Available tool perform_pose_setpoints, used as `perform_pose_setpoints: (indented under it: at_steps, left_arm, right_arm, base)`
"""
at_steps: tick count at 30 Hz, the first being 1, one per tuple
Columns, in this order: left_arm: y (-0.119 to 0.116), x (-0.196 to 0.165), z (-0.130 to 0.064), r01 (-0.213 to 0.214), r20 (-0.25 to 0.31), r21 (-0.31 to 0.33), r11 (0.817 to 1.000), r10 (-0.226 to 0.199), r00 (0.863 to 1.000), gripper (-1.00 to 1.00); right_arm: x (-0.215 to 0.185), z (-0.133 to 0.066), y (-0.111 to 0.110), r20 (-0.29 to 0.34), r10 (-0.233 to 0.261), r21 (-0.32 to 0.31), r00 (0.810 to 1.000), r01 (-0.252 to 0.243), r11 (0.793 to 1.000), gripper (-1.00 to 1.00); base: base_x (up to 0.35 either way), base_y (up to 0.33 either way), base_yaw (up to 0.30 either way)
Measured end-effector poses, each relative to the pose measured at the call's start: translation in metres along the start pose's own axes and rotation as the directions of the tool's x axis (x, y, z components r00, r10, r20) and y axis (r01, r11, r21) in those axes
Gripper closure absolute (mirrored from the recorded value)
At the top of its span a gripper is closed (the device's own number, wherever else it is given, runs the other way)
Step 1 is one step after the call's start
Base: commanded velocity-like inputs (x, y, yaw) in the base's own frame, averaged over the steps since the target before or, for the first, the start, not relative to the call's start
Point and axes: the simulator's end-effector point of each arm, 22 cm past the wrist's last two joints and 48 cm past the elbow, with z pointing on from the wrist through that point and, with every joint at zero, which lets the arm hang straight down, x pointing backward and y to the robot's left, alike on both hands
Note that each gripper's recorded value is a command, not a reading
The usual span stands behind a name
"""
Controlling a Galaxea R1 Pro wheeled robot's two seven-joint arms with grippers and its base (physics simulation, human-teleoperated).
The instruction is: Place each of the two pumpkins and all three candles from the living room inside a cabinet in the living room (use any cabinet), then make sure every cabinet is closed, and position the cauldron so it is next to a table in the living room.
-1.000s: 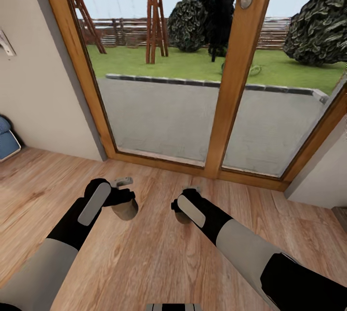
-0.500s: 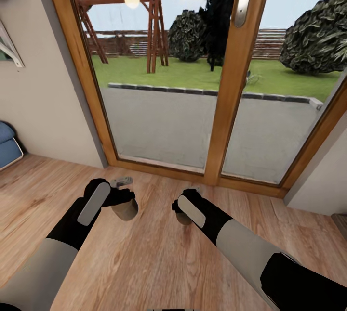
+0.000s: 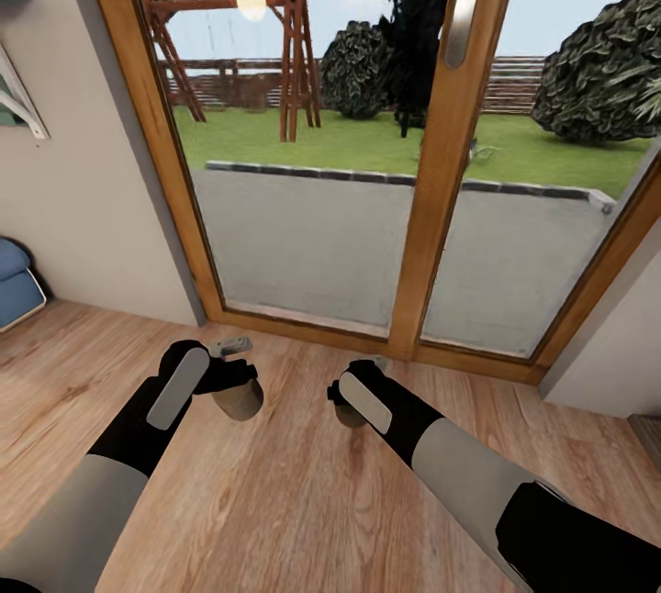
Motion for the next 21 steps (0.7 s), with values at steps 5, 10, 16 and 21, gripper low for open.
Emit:
perform_pose_setpoints:
  at_steps: [5,10,16,21]
  left_arm:
    - [-0.002,-0.007,-0.008,-0.001,0.0,0.0,1.0,0.001,1.0,1.0]
    - [-0.003,-0.01,-0.011,-0.004,0.003,0.001,1.0,0.004,1.0,1.0]
    - [-0.003,-0.013,-0.016,-0.01,0.016,-0.008,1.0,0.01,1.0,1.0]
    - [-0.004,-0.016,-0.02,-0.009,0.023,-0.008,1.0,0.009,1.0,1.0]
  right_arm:
    - [-0.006,-0.008,0.0,-0.006,-0.008,0.001,1.0,0.008,1.0,1.0]
    - [-0.009,-0.011,0.0,-0.003,-0.006,-0.001,1.0,0.006,1.0,1.0]
    - [-0.011,-0.016,-0.001,0.003,-0.013,0.002,1.0,0.013,1.0,1.0]
    - [-0.014,-0.02,-0.001,0.011,-0.013,0.002,1.0,0.013,1.0,1.0]
  base:
    - [0.0,0.0,0.0]
    - [0.0,0.0,0.0]
    - [0.0,0.0,0.0]
    - [0.0,0.0,0.0]
